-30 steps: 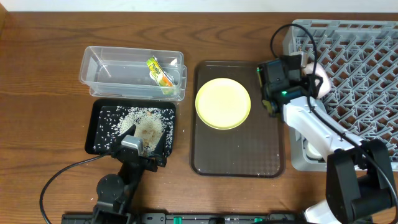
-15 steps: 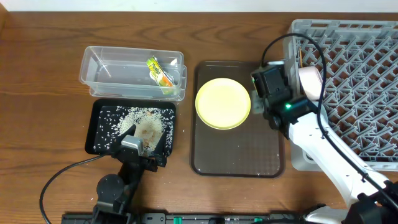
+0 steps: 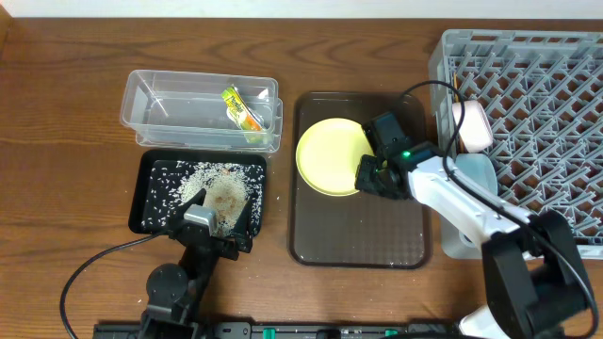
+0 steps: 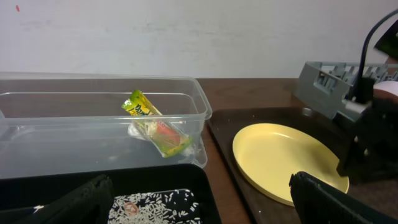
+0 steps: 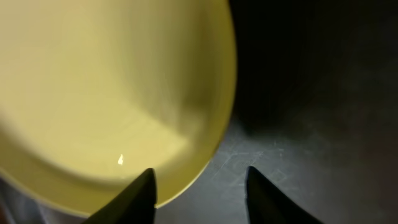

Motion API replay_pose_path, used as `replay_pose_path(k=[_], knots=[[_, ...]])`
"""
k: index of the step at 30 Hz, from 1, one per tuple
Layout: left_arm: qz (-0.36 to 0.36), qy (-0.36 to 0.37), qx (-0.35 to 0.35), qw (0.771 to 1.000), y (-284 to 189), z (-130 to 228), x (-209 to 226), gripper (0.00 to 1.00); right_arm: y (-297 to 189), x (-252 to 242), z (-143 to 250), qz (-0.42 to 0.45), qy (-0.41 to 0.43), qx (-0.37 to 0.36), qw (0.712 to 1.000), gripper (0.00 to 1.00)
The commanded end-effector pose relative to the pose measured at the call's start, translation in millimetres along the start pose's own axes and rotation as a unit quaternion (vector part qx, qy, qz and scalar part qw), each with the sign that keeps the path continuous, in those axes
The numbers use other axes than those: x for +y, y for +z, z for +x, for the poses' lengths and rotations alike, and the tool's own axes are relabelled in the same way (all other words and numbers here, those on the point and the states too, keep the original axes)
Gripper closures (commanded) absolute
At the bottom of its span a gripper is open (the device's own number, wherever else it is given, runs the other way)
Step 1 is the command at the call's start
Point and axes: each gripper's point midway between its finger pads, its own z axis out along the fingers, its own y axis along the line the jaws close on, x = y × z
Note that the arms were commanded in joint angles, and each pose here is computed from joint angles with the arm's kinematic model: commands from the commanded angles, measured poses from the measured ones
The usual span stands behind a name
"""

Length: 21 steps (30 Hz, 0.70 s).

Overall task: Sort waste into correct bins and load items into the dishwasher rack
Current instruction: 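Return the right gripper to the yellow plate and grasp its edge, then lift the yellow plate and stand it upright in the dish rack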

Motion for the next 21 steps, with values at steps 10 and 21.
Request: replay_pose_path(k=[10, 21], knots=[[0.000, 0.005, 0.024, 1.000, 1, 16, 1, 0.07, -21, -6, -21, -0.010, 0.014, -0.040, 0.999, 0.99], [0.000, 0.005, 0.024, 1.000, 1, 16, 1, 0.08, -201, -71, -91, 0.140, -0.038, -0.362, 0.921, 0.99]])
